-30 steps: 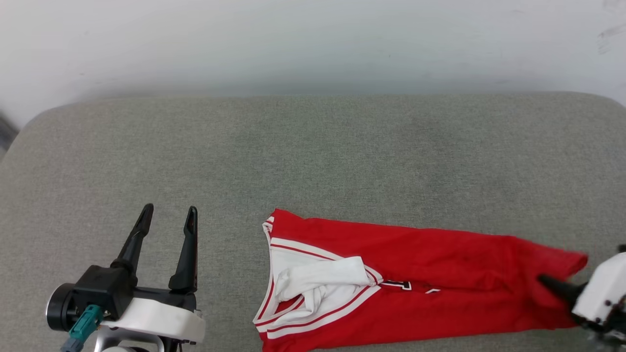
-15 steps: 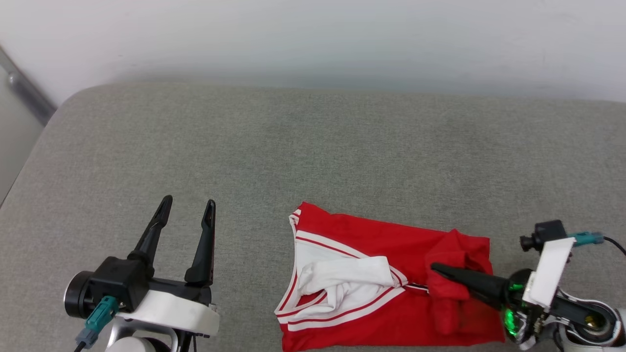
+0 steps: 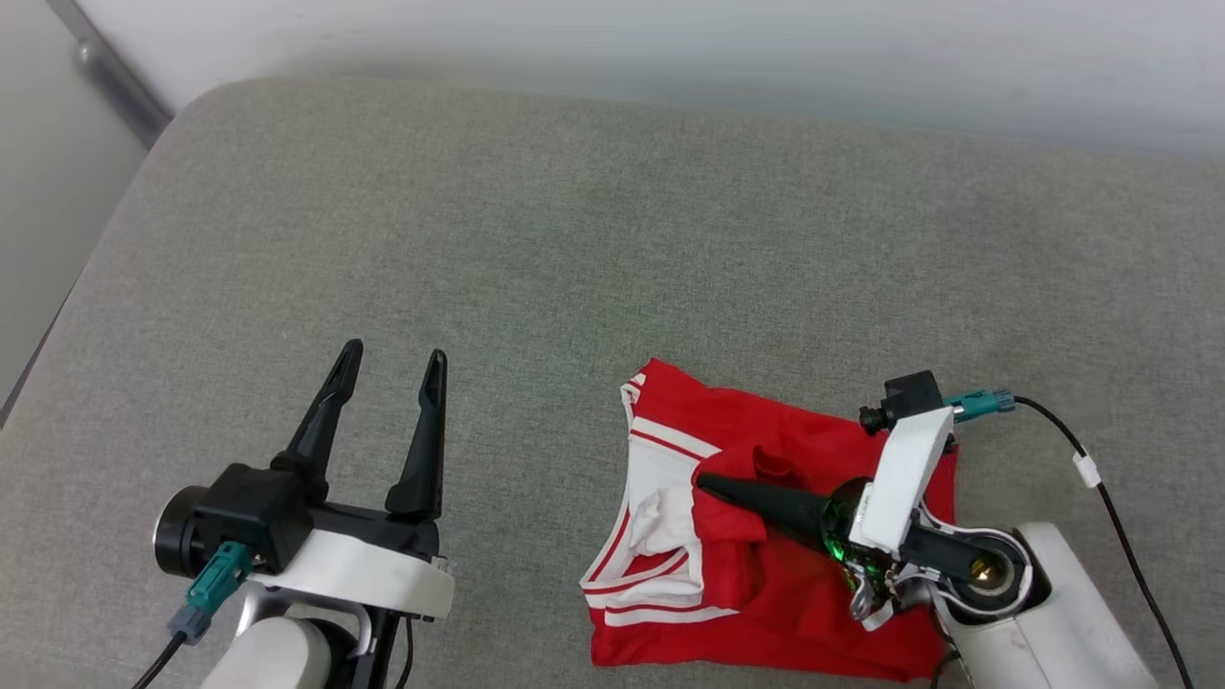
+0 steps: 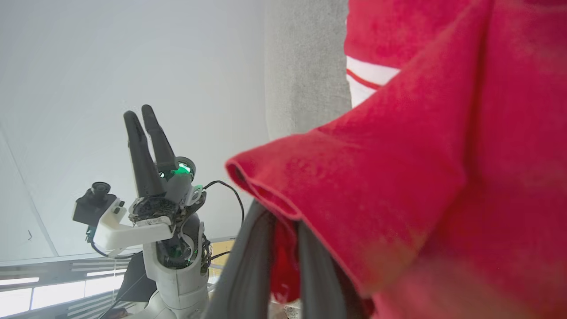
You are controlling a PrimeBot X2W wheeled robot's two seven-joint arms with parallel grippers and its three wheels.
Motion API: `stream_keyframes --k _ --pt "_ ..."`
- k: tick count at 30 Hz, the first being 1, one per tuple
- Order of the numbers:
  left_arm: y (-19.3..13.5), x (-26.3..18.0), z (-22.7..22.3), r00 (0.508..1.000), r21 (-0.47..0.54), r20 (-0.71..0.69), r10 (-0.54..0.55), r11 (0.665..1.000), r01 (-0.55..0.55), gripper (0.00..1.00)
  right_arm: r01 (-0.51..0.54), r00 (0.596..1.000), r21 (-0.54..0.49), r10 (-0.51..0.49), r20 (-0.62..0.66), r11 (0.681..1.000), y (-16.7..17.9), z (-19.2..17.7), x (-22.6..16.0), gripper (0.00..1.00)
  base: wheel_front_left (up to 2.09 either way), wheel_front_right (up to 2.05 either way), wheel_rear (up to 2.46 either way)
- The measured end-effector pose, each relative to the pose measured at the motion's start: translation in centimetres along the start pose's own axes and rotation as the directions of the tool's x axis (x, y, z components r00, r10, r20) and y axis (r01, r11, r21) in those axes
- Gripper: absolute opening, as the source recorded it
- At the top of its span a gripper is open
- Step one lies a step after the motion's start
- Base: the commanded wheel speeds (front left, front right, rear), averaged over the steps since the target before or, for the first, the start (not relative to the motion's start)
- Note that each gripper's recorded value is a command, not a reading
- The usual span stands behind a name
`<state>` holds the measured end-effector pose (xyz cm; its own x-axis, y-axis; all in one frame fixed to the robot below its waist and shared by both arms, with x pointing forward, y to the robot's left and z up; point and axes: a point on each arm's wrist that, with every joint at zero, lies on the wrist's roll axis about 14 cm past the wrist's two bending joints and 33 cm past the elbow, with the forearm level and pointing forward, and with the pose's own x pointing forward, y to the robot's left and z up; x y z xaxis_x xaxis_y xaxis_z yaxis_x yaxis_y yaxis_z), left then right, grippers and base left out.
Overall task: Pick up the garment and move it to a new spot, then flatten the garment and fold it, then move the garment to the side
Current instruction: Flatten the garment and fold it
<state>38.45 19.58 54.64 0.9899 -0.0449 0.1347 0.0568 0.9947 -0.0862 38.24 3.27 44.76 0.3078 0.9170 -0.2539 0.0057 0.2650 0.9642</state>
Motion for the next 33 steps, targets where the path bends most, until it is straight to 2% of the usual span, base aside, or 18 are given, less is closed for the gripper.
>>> stream_keyframes --k 1,2,3,9,12,14,17,20,24,25,27,29,30,32,33 --pt "0.1 0.1 -0.2 1.0 0.0 -0.003 0.002 1.0 -0.002 1.0 0.019 1.0 -0.004 -0.019 -0.007 1.0 -0.5 -0.2 0.5 0.33 0.0 0.0 0.0" --pt "0.2 0.1 -0.4 1.0 0.0 -0.007 0.005 1.0 -0.005 1.0 0.034 0.999 -0.006 -0.034 -0.007 0.999 -0.9 -0.2 0.8 0.83 0.0 0.0 0.0" --pt "0.3 0.1 -0.5 1.0 -0.002 -0.012 0.01 1.0 -0.01 1.0 0.041 0.999 -0.005 -0.041 -0.005 0.999 -1.1 -0.3 1.1 1.0 0.0 0.0 0.0" --pt "0.5 0.5 -0.8 1.0 0.001 -0.013 0.012 1.0 -0.012 1.0 0.051 0.998 -0.047 -0.052 -0.035 0.998 -0.7 -1.1 2.1 1.0 0.0 0.0 0.0" --pt "0.3 0.7 -0.6 1.0 0.004 -0.006 0.002 1.0 -0.002 1.0 0.04 0.998 -0.135 -0.046 -0.037 0.99 0.7 -1.1 2.2 1.0 0.0 0.0 0.0" --pt "0.1 0.8 -0.5 1.0 0.003 -0.001 -0.005 1.0 0.005 1.0 0.049 0.998 -0.248 -0.055 -0.016 0.968 1.9 -0.7 2.0 1.0 0.0 0.0 0.0" --pt "-0.2 1.0 -0.3 1.0 0.003 0.005 -0.015 1.0 0.015 1.0 0.15 0.988 -0.482 -0.15 0.039 0.863 1.7 0.3 0.8 1.0 0.0 0.0 0.0" --pt "-0.7 1.0 -0.3 1.0 0.0 0.008 -0.027 1.0 0.027 1.0 0.195 0.979 -0.602 -0.188 0.075 0.774 1.7 0.2 -0.3 1.0 0.0 0.0 0.0" --pt "-1.0 1.0 -0.3 0.999 0.001 0.008 -0.035 0.999 0.035 1.0 0.337 0.94 -0.722 -0.263 0.218 0.605 0.3 2.6 -3.4 1.0 0.0 0.0 0.0" --pt "-1.2 1.0 -0.3 0.999 -0.001 0.008 -0.04 0.999 0.04 1.0 0.385 0.921 -0.735 -0.28 0.27 0.558 -0.2 3.6 -4.6 1.0 0.0 0.0 0.0" --pt "-1.5 1.1 -0.3 0.999 -0.004 0.009 -0.048 0.999 0.048 1.0 0.469 0.883 -0.73 -0.291 0.368 0.497 -0.9 5.3 -6.7 1.0 0.0 0.0 0.0" --pt "-1.7 1.3 -0.3 0.999 -0.004 0.01 -0.052 0.999 0.052 1.0 0.558 0.829 -0.716 -0.303 0.469 0.42 -1.6 7.0 -9.2 1.0 0.0 0.0 0.0" --pt "-1.8 1.3 -0.4 0.999 -0.005 0.007 -0.052 0.999 0.052 1.0 0.595 0.804 -0.692 -0.296 0.516 0.409 -1.8 7.8 -10.4 1.0 0.0 0.0 0.0" --pt "-2.0 1.3 -0.7 0.999 -0.007 0.0 -0.054 0.999 0.054 1.0 0.669 0.743 -0.651 -0.29 0.603 0.36 -2.2 8.9 -12.9 1.0 0.0 0.0 0.0" --pt "-2.1 1.3 -0.7 0.998 -0.008 -0.001 -0.057 0.998 0.057 1.0 0.695 0.717 -0.627 -0.279 0.639 0.351 -2.1 9.3 -14.0 1.0 0.0 0.0 0.0"
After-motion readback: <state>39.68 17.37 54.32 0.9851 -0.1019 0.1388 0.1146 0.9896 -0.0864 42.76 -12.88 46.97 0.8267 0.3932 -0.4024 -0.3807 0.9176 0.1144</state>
